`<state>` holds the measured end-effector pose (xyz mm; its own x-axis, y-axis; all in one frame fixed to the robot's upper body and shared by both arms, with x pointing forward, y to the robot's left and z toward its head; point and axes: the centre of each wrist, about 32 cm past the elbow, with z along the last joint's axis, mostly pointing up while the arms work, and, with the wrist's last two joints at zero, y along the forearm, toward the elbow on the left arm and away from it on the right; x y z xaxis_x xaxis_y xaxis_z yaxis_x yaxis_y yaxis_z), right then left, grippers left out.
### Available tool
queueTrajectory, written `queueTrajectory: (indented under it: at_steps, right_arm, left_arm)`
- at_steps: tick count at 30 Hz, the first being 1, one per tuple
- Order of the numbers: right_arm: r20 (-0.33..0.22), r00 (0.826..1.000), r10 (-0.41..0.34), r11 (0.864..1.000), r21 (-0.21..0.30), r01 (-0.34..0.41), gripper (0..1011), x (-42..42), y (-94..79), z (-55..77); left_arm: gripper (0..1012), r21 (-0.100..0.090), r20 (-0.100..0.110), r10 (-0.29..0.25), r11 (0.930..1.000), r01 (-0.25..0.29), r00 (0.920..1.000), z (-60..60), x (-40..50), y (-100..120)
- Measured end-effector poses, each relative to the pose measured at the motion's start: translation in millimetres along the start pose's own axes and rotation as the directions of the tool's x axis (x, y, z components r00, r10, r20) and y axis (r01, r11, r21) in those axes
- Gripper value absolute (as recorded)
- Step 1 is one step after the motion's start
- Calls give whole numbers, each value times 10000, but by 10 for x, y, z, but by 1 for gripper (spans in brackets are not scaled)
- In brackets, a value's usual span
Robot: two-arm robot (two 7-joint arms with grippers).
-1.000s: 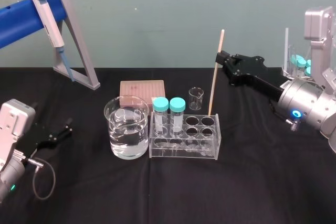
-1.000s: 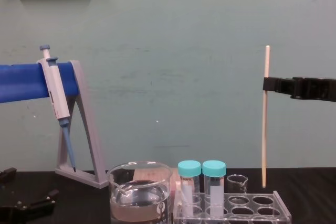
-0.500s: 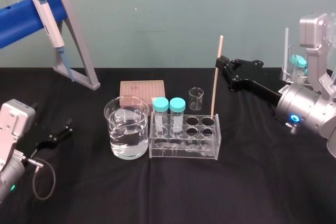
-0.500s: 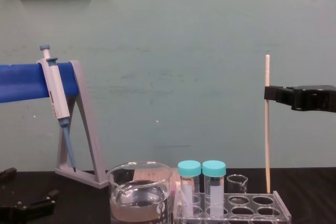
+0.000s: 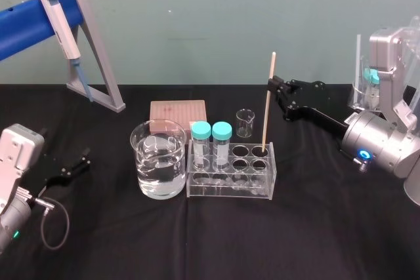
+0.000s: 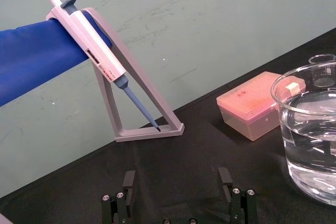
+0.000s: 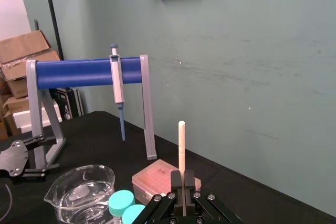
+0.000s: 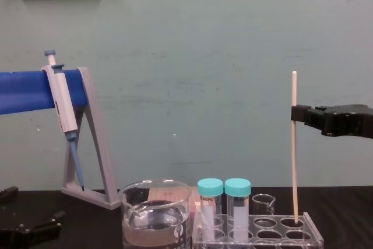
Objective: Hold the thermometer with one hand and immerse one end into the beaker, then reinsert it into the test tube rack.
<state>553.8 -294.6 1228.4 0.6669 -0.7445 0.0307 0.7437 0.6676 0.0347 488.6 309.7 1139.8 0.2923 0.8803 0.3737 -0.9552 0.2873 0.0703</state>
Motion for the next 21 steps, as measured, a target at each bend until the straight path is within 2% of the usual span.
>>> queueTrajectory:
  at_steps: [6,15,21]
  right_arm:
    - [-65,10000,27,10000,37,-27,30,21,5,-83]
    - [-196,9995,235,9989,409,-227,30,43,18,-224]
    - [-226,9992,318,9982,508,-306,30,49,32,-271]
  left_arm:
    - [1004,0,0,0,10000,0,10000,0,0,0]
    - [1004,0,0,0,10000,0,10000,0,0,0]
    - [1003,0,0,0,10000,0,10000,0,0,0]
